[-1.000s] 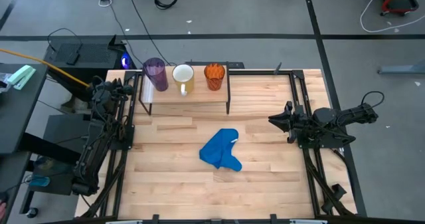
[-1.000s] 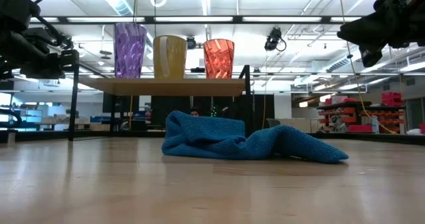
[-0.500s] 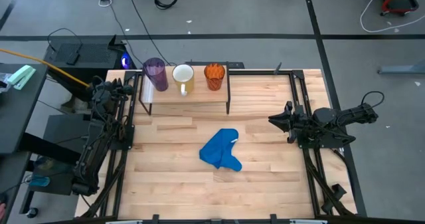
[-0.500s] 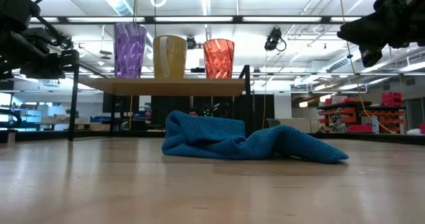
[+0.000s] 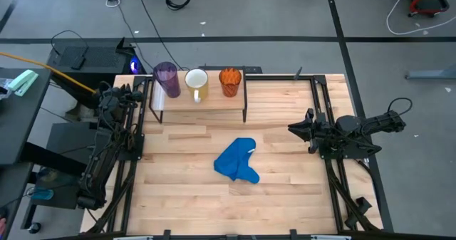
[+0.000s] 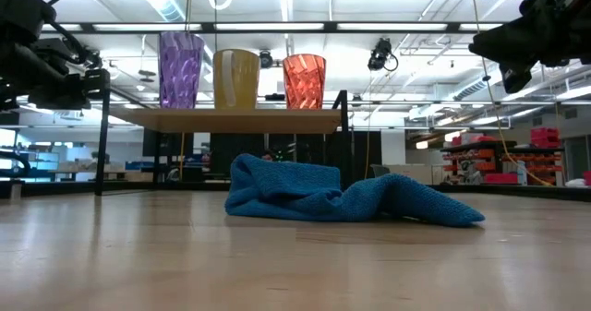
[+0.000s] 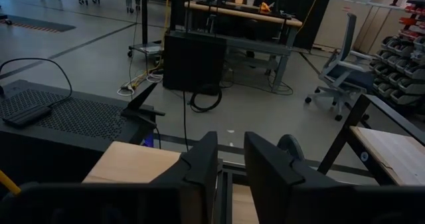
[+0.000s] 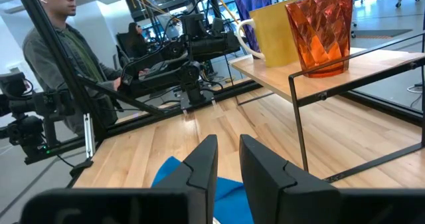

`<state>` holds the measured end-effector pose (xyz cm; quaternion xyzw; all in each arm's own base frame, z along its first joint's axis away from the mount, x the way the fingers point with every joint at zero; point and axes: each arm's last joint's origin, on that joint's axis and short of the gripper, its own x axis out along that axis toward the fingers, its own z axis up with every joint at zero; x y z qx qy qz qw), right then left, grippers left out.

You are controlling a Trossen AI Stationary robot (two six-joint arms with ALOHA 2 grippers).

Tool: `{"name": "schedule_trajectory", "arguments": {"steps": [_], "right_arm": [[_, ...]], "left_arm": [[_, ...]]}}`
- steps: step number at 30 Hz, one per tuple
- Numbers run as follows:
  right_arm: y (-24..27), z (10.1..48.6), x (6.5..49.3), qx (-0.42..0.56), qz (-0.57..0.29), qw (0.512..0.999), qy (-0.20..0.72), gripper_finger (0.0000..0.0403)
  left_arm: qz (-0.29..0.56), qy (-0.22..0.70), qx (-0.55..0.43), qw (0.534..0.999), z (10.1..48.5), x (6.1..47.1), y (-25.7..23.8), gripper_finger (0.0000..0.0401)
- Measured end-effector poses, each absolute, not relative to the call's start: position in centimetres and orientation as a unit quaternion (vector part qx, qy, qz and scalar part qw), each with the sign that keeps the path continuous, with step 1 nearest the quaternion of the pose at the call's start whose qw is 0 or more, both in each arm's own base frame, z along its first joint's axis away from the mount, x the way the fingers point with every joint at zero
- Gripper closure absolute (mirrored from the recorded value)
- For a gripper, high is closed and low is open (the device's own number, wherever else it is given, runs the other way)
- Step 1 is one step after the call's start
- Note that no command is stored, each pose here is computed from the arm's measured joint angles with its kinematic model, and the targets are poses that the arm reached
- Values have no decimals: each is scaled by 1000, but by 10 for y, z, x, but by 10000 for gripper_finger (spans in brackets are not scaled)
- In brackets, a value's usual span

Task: Stack small to large cups/mugs on shelf
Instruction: Return to Home Position

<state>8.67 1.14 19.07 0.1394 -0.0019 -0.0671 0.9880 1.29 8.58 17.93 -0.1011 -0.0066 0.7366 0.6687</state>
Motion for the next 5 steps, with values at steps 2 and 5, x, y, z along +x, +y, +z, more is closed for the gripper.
{"name": "schedule_trajectory", "arguments": {"steps": [2,5], "right_arm": [[11,191,87,139,-67,988,-2,332],[11,191,87,139,-67,988,-2,332]], "left_arm": [[737,-7,-101,669,179,13,86,321],[737,-7,-101,669,179,13,86,319]]}}
